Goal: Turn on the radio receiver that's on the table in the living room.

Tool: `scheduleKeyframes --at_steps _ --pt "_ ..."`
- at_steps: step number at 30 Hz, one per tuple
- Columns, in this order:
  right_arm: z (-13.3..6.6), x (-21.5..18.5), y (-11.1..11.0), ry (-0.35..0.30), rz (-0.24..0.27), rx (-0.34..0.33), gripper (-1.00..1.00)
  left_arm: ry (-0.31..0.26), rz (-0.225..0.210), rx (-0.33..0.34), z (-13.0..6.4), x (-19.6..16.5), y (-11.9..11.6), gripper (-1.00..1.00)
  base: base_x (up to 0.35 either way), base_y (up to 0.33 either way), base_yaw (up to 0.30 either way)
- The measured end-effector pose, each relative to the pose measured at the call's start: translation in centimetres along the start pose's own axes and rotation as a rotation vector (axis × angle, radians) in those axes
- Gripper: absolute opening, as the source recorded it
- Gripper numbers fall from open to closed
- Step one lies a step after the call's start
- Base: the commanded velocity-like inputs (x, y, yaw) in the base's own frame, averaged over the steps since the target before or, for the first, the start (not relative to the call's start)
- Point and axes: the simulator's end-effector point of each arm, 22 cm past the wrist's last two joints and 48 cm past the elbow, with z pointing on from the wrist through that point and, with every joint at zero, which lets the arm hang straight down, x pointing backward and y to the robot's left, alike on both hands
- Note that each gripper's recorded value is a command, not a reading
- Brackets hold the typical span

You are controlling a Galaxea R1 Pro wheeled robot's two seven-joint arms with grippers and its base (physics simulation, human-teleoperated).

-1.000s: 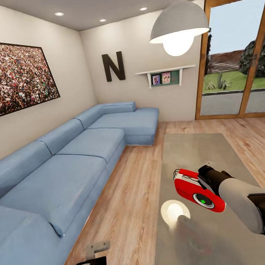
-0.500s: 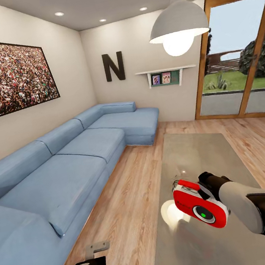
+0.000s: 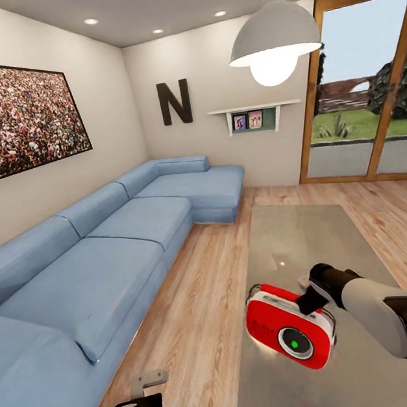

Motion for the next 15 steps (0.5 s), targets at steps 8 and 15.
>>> scheduleKeyframes --at_steps 8,15 --pt "-0.2 1.9 -0.4 0.081 -0.049 -0.01 -1.0 0.001 0.001 0.001 0.0 0.0 -0.1 -1.0 0.0 0.0 0.0" --pt "-0.2 2.1 -1.0 0.086 -0.046 -0.005 -1.0 0.001 0.002 0.001 0.0 0.0 -0.1 -1.0 0.0 0.0 0.0"
